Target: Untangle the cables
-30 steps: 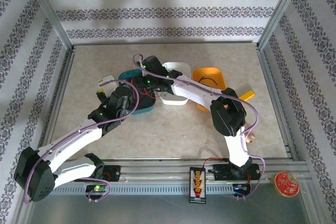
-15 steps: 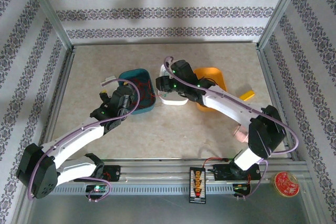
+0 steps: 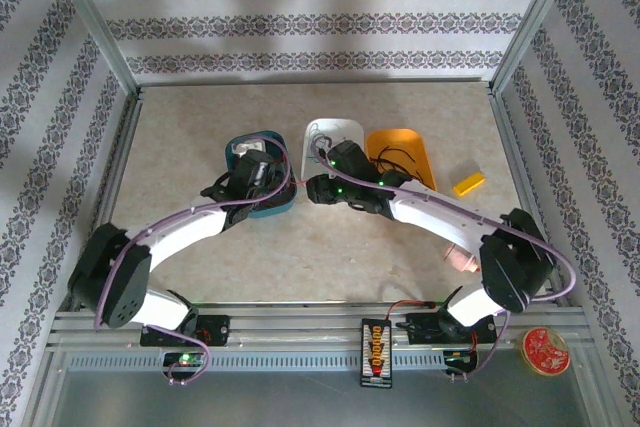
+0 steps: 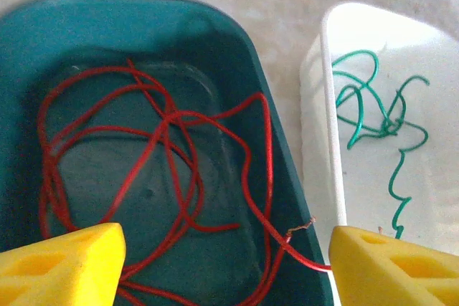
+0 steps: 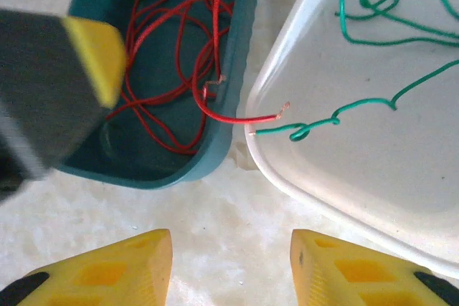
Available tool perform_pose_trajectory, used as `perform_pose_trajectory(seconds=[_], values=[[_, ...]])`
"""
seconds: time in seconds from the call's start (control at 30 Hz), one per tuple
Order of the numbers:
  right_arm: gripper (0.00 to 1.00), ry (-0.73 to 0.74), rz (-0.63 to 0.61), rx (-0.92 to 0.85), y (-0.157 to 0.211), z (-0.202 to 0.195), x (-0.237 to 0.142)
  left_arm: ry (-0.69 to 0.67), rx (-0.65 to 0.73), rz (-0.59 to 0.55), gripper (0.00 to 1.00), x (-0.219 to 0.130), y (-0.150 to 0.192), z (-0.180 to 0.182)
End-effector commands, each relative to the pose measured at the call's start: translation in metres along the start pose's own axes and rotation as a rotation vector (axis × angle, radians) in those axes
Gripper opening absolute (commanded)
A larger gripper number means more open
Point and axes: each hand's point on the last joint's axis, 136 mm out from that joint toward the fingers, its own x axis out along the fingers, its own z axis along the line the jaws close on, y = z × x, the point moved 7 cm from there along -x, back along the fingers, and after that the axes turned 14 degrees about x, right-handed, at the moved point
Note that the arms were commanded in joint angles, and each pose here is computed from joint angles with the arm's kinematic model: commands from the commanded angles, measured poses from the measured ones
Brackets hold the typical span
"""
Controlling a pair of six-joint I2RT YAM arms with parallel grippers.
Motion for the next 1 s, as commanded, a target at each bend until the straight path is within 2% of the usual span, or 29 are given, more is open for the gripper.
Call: perform_pose_trajectory(seconds=[0.0, 0.23, 0.67, 0.97], values=[[0.47, 0.017, -0.067, 0.009, -0.009, -0.006, -0.019, 0.099, -0.089, 0.001, 0.72, 0.014, -0.015, -0.01], [0.46, 0.045, -0.084, 0.062, -0.004, -0.025, -0.029, 0.089, -0.175, 0.08, 0.62, 0.04, -0.006, -0.003], [0.46, 0.048, -0.095, 0.105, -0.005, -0.038, -0.035, 0.093, -0.203, 0.123, 0.45, 0.059, 0.012, -0.004], [0.47, 0.048, -0.105, 0.113, -0.005, -0.04, -0.04, 0.034, -0.178, 0.107, 0.11, 0.064, 0.012, 0.002]])
